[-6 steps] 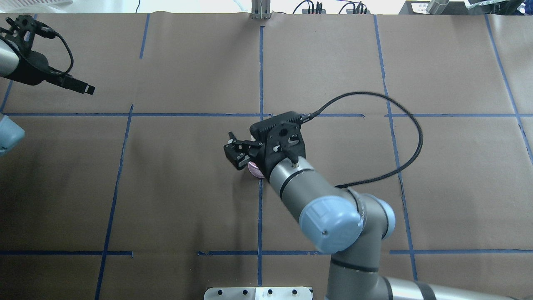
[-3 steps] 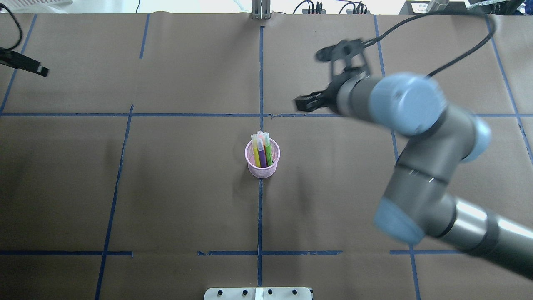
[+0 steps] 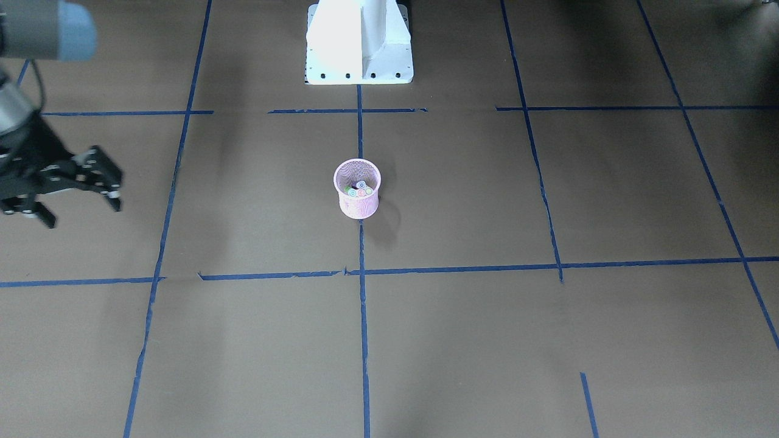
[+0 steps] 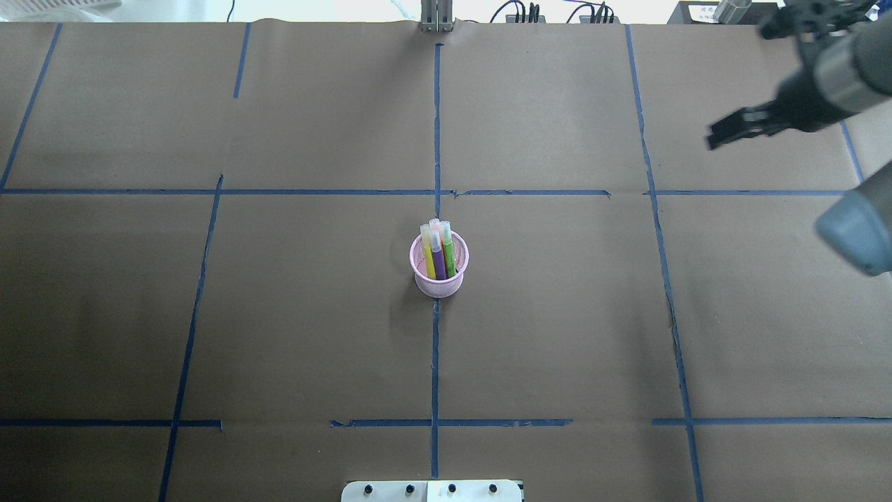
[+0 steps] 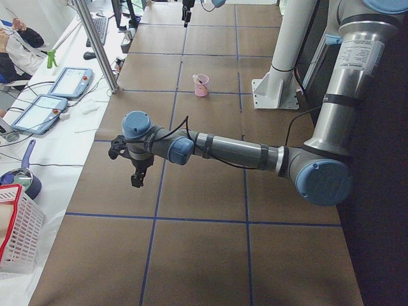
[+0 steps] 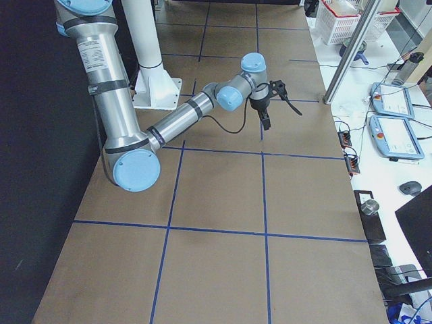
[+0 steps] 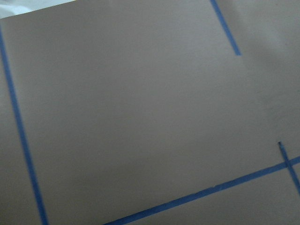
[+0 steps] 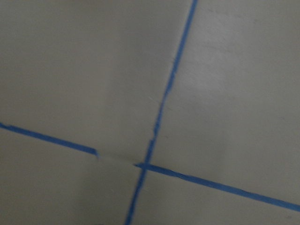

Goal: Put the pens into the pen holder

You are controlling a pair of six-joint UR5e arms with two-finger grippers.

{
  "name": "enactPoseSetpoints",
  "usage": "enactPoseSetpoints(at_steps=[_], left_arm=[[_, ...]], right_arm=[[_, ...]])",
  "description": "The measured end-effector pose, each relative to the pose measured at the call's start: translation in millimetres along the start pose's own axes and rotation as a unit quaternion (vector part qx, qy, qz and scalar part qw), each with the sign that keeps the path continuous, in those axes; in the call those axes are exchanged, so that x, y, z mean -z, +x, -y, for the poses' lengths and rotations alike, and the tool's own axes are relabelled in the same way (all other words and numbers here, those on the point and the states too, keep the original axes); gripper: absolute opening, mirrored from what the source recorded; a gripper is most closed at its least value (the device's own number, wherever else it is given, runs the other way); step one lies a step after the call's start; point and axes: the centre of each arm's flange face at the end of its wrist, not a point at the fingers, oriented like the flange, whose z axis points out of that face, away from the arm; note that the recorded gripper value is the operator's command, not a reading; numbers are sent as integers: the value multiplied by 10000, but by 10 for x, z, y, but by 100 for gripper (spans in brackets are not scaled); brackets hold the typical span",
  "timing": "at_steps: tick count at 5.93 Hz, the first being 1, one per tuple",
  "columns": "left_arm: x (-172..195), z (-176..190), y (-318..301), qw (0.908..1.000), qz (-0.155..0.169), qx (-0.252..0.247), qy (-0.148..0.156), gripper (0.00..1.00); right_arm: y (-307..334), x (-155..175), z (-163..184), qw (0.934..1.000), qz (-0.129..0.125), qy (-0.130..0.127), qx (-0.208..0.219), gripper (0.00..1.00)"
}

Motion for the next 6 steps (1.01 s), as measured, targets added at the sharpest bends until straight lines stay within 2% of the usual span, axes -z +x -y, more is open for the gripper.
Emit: enactPoseSetpoints(at_steps=[1,3,4,6], left_arm=[[17,-344,-416,9991,48,405,-150,100],[-157,-993,-838,9958,54,790,-458,100],[-207,-1182,-898,9948,51,863,-534,100],[-193,-1381,-872,9946,49,874,-553,100]], right_arm=[[892,-27,-273,9994,6,-332,84,100],[2161,29,-890,9981,110,-598,-34,100],[2551,-13,-1183,9970,183,-702,-279,100],[2957,33,-1526,9954,48,-713,-646,100]])
